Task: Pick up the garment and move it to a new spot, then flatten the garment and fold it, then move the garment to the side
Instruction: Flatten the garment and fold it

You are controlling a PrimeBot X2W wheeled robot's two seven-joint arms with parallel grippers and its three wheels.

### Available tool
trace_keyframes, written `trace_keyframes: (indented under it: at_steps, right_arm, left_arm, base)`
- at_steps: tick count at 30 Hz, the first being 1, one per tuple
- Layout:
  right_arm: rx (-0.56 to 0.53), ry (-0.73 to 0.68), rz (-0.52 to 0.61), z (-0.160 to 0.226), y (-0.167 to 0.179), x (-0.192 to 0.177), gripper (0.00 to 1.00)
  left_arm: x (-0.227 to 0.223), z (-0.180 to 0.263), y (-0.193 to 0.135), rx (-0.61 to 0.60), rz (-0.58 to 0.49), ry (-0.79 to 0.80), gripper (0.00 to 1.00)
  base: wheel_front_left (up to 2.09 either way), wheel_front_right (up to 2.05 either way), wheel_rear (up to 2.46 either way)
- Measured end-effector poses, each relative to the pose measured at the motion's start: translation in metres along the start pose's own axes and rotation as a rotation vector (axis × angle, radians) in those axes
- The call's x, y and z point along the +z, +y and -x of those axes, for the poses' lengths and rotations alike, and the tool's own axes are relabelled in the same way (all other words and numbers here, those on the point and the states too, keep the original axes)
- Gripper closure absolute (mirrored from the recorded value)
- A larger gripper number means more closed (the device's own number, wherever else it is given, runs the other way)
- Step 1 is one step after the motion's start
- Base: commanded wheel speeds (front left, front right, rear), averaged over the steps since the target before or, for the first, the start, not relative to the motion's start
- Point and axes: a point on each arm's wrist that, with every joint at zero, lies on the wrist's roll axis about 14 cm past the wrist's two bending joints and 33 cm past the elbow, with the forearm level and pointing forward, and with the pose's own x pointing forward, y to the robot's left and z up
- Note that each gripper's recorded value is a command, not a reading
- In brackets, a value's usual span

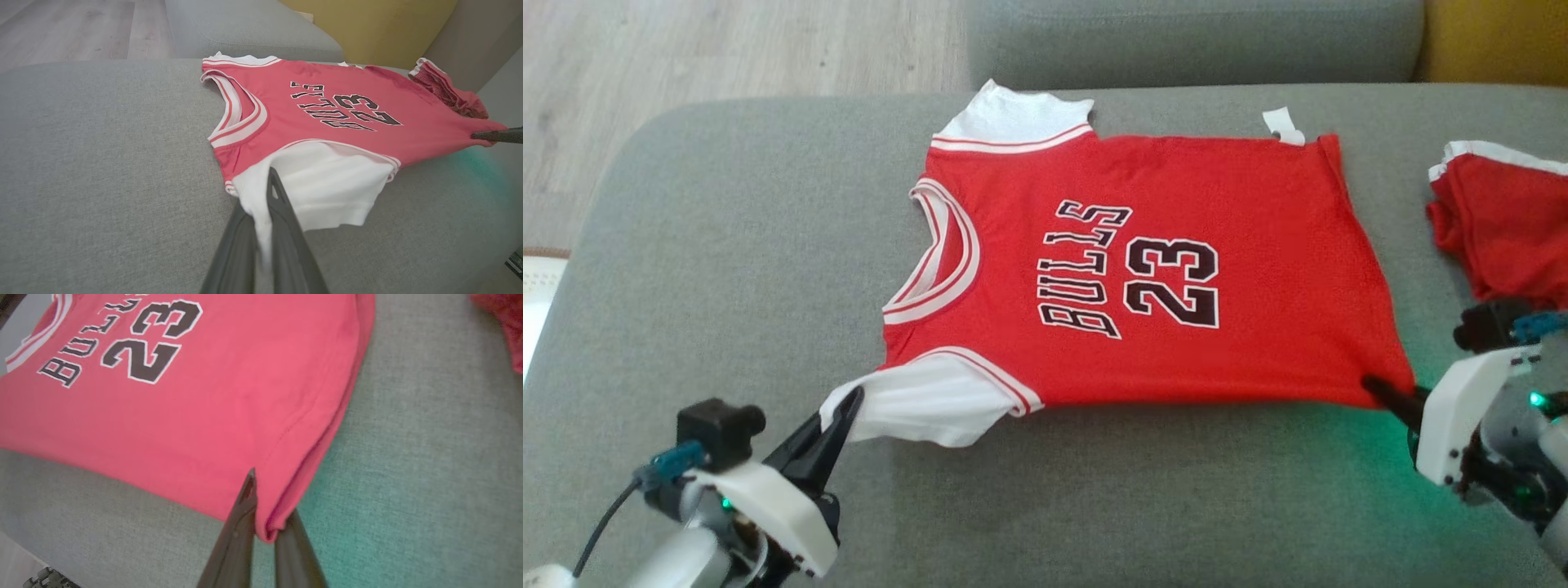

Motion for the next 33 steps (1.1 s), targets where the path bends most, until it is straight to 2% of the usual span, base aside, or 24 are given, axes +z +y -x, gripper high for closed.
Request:
trace_keyframes:
  at_steps: [10, 23, 26, 33]
  right_arm:
    - [-0.015, 0.016, 0.000, -0.011, -0.009, 0.010, 1.00]
    - [-0.017, 0.035, -0.015, -0.030, -0.011, 0.039, 1.00]
    - [-0.020, 0.045, -0.002, -0.032, -0.010, 0.041, 1.00]
    - [-0.021, 0.070, -0.008, -0.035, -0.010, 0.038, 1.00]
  left_arm:
    - [0.012, -0.024, 0.005, -0.014, -0.022, 0.015, 1.00]
    - [0.038, -0.080, 0.036, -0.016, -0.175, 0.061, 1.00]
    - [0.037, -0.091, 0.041, -0.021, -0.215, 0.085, 1.00]
    - [0.026, -0.108, 0.042, -0.035, -0.222, 0.132, 1.00]
  base:
    - [0.00, 0.00, 0.00]
    - [0.00, 0.00, 0.00]
    - [0.00, 0.00, 0.00]
    - [0.00, 0.00, 0.00]
